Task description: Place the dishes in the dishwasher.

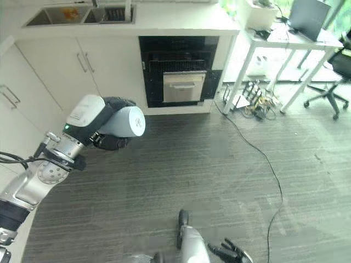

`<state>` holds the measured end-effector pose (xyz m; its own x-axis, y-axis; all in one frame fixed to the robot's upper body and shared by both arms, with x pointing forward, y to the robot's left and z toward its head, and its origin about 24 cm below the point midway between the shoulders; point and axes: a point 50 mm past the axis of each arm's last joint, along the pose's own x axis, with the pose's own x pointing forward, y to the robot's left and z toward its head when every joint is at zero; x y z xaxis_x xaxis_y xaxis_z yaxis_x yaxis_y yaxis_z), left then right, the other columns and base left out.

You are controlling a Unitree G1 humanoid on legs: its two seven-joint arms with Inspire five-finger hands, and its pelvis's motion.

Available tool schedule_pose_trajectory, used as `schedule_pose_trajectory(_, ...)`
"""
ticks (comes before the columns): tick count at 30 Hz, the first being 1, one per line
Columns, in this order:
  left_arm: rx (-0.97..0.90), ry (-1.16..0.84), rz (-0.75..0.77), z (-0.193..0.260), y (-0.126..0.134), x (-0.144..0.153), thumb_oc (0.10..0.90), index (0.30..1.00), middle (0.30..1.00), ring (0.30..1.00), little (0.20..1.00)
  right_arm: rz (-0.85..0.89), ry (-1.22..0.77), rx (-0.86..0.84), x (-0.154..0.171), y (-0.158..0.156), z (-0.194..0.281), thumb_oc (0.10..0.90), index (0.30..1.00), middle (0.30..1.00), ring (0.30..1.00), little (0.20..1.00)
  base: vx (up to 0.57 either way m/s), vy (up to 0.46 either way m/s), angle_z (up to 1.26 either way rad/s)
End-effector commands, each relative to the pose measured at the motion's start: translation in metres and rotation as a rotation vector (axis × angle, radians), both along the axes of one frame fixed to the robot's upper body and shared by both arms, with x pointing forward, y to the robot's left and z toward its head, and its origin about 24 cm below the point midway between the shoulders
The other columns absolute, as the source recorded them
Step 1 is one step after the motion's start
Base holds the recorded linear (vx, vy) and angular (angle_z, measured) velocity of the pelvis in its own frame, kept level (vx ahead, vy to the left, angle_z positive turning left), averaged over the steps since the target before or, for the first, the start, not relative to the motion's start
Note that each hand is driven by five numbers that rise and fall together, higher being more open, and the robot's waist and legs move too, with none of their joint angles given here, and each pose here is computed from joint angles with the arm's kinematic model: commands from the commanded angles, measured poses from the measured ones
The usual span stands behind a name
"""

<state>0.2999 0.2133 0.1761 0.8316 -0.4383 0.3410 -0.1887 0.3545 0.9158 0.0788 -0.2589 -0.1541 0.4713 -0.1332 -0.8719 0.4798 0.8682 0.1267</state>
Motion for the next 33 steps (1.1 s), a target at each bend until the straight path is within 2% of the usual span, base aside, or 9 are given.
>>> schedule_pose_trajectory(1,-0.116,-0.207,-0.065,0.044,-0.003,-0.008,0.400,0.300,0.300,0.300,0.300,-0.021,-0.081,-0.033,0.015,-0.013,0.009,0.800,0.900,0.900,0.900,0.900,0.60,-0.416,0.40)
schedule_pose_trajectory(6,-0.154,-0.203,-0.040,0.029,-0.008,-0.014,0.400,0.300,0.300,0.300,0.300,0.003,-0.060,-0.021,0.016,-0.017,0.010,0.800,0.900,0.900,0.900,0.900,0.43,-0.282,0.29)
schedule_pose_trajectory(11,-0.175,-0.202,-0.037,0.040,-0.008,-0.016,0.400,0.300,0.300,0.300,0.300,0.052,-0.053,-0.060,0.016,-0.029,0.014,0.800,0.900,0.900,0.900,0.900,0.32,-0.310,-0.23)
schedule_pose_trajectory(15,-0.179,-0.200,-0.003,0.040,0.002,-0.015,0.400,0.300,0.300,0.300,0.300,0.079,-0.059,-0.074,0.030,-0.029,0.017,0.800,0.900,0.900,0.900,0.900,0.41,0.114,-0.54)
schedule_pose_trajectory(21,-0.193,-0.208,0.030,0.024,0.019,-0.024,0.400,0.300,0.300,0.300,0.300,0.090,-0.037,-0.093,0.030,-0.026,0.016,0.800,0.900,0.900,0.900,0.900,0.44,0.181,-1.13)
schedule_pose_trajectory(33,-0.175,-0.181,-0.018,0.023,0.019,-0.026,0.400,0.300,0.300,0.300,0.300,0.166,-0.074,-0.106,0.038,-0.008,0.013,0.800,0.900,0.900,0.900,0.900,0.21,0.123,-0.19)
